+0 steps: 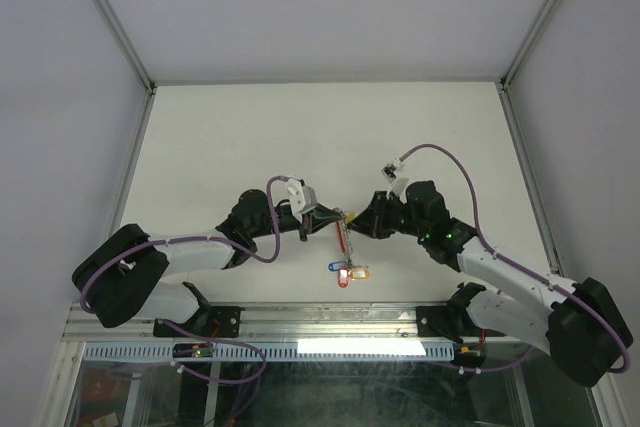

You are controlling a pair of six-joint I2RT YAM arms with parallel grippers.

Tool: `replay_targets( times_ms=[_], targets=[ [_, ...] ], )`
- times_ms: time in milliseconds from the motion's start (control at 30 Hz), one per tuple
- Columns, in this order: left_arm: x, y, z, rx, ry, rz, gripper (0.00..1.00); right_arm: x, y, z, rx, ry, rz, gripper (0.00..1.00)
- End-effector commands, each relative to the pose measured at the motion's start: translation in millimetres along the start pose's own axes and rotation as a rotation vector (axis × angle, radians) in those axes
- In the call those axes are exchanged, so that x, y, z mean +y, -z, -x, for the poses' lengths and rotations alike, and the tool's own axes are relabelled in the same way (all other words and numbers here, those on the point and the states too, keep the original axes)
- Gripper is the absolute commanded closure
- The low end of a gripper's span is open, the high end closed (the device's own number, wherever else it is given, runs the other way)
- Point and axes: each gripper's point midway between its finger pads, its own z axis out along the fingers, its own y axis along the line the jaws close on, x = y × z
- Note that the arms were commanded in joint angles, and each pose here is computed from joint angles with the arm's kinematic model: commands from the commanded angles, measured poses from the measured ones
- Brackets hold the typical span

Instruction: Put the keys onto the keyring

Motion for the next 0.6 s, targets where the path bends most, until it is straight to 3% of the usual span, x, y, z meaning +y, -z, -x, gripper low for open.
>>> replay_targets(
  times_ms=[0, 100, 333, 567],
  targets=[
    [6, -3, 16, -0.046, -0.041, 0.0, 1.0, 14, 0, 13, -0.033, 0.043, 0.042, 0.93],
    [6, -3, 16, -0.047, -0.042, 0.0, 1.0, 15, 5, 18, -0.068, 0.065, 0.038, 0.89],
    [5, -3, 16, -0.046, -0.041, -0.003, 1.0, 19, 11, 27, -0.124, 0.095, 0.046, 0.66],
    [5, -3, 16, -0.044, -0.04, -0.004, 1.0, 19, 3, 29, -0.111, 0.095, 0.051, 0.7]
  ],
)
